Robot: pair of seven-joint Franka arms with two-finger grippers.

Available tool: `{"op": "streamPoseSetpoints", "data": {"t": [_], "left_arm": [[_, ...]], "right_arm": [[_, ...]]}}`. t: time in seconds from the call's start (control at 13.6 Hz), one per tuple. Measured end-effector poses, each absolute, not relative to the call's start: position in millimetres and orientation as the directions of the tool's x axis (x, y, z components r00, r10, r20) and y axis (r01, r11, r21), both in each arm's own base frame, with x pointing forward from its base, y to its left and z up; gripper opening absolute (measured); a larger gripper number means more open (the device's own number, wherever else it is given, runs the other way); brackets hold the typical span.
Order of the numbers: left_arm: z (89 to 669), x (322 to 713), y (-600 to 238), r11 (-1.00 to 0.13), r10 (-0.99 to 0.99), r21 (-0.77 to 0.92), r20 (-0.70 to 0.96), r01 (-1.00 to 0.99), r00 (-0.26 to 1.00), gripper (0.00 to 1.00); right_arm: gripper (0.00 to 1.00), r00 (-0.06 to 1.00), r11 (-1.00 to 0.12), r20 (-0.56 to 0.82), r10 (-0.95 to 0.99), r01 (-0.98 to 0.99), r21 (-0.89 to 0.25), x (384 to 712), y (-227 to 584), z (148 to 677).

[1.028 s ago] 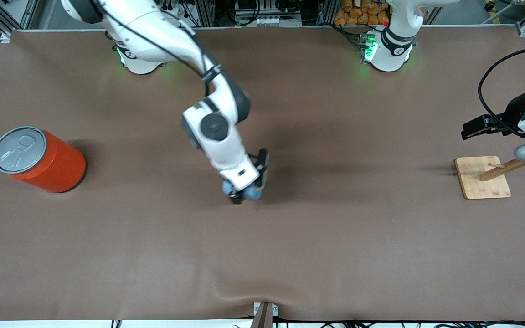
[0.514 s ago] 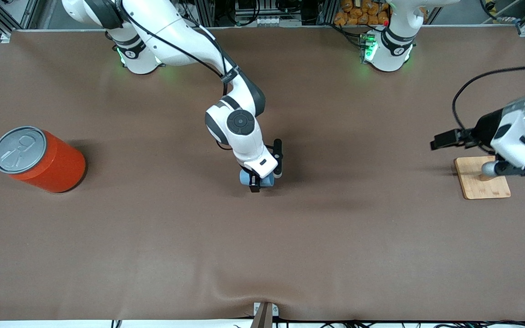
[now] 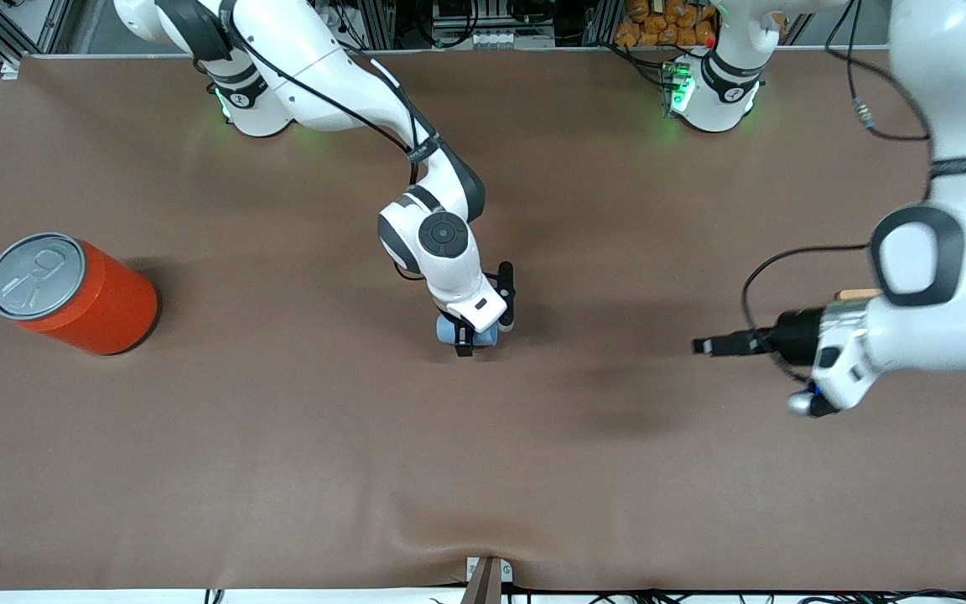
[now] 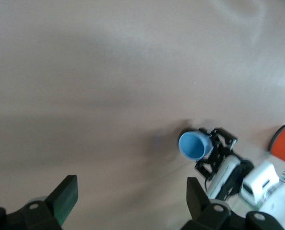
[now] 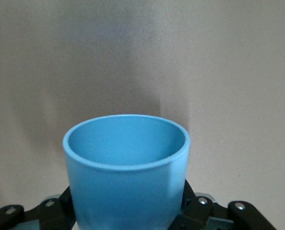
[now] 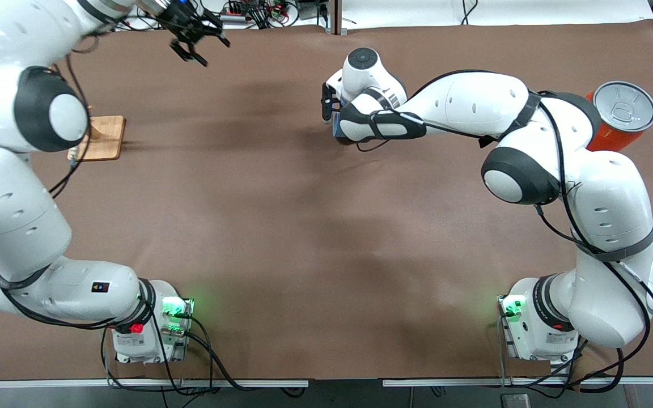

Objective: Flip cup
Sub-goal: 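Reach the left gripper toward the cup held by the right gripper, then grasp the cup with the left gripper while the right gripper releases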

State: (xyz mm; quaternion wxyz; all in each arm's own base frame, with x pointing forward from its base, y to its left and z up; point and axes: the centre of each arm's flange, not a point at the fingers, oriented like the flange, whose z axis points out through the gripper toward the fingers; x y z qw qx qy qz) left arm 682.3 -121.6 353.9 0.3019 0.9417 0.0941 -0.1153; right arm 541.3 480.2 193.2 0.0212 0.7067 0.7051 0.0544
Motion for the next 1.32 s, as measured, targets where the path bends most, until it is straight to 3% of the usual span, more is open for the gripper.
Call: {"op": "streamPoseSetpoints", "data": {"t": [0.22, 0.73, 1.1, 1.32], "left_arm": [[294, 687, -165, -0.727, 0.108, 0.629, -0.293, 0.276, 0.95, 1.0], [234, 678, -207, -0.547, 0.072, 0.769, -0.352, 0.332, 0.933, 1.0], [191, 646, -229, -0.407, 0.021, 0.862, -0.32, 0.301, 0.947, 1.0], [182, 633, -261, -0.358, 0.003, 0.881, -0.329, 0.308, 0.944, 1.0]], "right_arm": [[1.0, -0.002, -0.004, 0.047, 0.999, 0.994, 0.107, 541, 480, 192], [1.0, -0.002, -0.001, 0.033, 0.999, 0.996, 0.093, 543, 481, 210], [1.0, 0.018, -0.019, 0.024, 1.0, 0.997, 0.071, 543, 478, 272], [1.0, 0.116, -0.117, 0.023, 0.993, 0.992, 0.043, 546, 463, 324]]}}
